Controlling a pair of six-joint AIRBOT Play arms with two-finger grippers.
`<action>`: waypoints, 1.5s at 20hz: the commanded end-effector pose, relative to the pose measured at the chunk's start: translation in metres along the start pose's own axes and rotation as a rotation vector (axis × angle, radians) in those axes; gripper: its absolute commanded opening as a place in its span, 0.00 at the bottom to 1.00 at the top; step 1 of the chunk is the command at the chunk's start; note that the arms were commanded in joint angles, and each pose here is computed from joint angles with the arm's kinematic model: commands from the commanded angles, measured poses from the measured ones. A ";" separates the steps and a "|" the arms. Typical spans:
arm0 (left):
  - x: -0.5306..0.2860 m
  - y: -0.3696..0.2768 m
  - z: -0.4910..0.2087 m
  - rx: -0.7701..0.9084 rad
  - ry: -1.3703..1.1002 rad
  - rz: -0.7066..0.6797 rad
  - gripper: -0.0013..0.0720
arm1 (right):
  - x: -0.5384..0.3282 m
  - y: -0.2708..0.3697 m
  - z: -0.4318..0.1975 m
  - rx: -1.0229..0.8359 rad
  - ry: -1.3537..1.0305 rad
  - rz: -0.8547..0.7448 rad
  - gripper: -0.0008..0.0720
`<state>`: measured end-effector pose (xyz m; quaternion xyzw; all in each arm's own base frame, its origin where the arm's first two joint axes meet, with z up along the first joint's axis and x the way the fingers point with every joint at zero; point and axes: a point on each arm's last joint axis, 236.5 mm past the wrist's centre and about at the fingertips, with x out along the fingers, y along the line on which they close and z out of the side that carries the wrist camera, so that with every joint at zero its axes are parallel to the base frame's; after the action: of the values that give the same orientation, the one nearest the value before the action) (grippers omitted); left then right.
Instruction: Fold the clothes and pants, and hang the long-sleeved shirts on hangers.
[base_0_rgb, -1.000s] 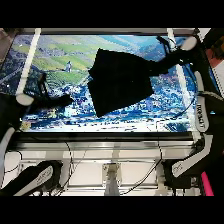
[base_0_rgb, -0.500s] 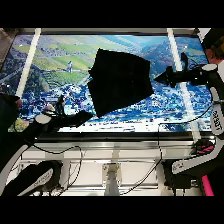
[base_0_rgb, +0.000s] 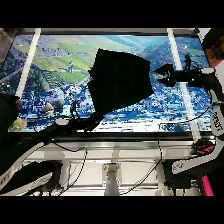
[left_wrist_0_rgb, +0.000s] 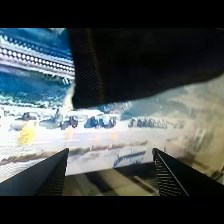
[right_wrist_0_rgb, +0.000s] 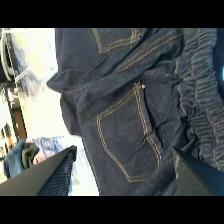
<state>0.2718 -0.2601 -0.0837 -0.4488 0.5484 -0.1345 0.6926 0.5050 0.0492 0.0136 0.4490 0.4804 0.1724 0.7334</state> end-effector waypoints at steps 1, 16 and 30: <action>0.015 0.009 0.009 -0.103 -0.035 0.026 0.84 | 0.000 0.000 0.004 0.007 -0.019 -0.003 0.95; 0.046 -0.036 0.055 -0.167 -0.108 -0.039 0.03 | -0.003 -0.035 -0.012 -0.012 0.052 -0.150 0.94; 0.045 -0.076 0.046 0.108 -0.050 -0.112 0.02 | 0.012 -0.093 -0.039 0.293 0.090 -0.286 0.81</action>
<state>0.3540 -0.3089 -0.0552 -0.4501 0.4953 -0.1817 0.7205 0.4551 0.0262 -0.0655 0.4430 0.5969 0.0358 0.6680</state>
